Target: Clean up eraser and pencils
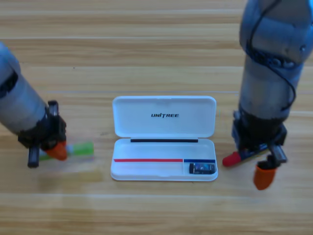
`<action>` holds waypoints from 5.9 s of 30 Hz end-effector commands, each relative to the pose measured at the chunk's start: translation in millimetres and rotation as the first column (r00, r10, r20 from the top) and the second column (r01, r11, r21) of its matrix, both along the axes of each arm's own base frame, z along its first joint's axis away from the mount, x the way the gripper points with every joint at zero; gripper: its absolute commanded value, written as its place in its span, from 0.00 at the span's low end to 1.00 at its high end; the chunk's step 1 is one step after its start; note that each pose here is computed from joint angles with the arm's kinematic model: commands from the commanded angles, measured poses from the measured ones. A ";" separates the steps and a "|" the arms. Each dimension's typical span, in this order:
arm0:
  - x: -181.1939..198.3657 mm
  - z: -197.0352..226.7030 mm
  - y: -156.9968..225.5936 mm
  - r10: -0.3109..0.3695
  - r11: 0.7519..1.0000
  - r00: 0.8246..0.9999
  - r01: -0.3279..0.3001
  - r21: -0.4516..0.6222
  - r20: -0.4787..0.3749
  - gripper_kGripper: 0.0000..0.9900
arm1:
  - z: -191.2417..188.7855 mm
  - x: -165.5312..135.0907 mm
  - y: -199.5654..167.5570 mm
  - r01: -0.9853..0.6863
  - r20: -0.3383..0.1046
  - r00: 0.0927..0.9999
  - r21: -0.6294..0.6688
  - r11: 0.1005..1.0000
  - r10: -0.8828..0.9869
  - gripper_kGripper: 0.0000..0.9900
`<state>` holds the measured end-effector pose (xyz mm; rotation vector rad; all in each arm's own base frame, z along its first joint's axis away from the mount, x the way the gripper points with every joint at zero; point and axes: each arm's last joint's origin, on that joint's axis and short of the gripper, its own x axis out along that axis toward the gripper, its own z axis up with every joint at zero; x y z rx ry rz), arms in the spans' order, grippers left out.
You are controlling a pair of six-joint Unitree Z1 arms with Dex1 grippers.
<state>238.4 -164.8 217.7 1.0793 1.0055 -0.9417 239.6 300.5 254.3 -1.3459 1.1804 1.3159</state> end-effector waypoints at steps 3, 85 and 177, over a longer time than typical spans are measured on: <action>8.1 57.7 -36.7 -0.078 0.997 0.996 0.077 0.027 0.043 0.00 | -31.1 40.5 -41.0 0.015 0.017 1.000 -0.003 1.000 -0.015 0.87; -6.0 -3.3 -180.5 -0.195 0.976 0.975 0.204 0.078 -0.105 1.00 | 0.0 27.3 -81.6 0.084 0.035 0.996 0.014 0.996 -0.084 0.00; 47.1 100.5 65.5 0.335 0.876 0.890 -0.173 -0.450 0.310 0.67 | 165.9 -153.3 -137.5 0.161 -0.084 0.985 0.775 0.611 -0.153 0.97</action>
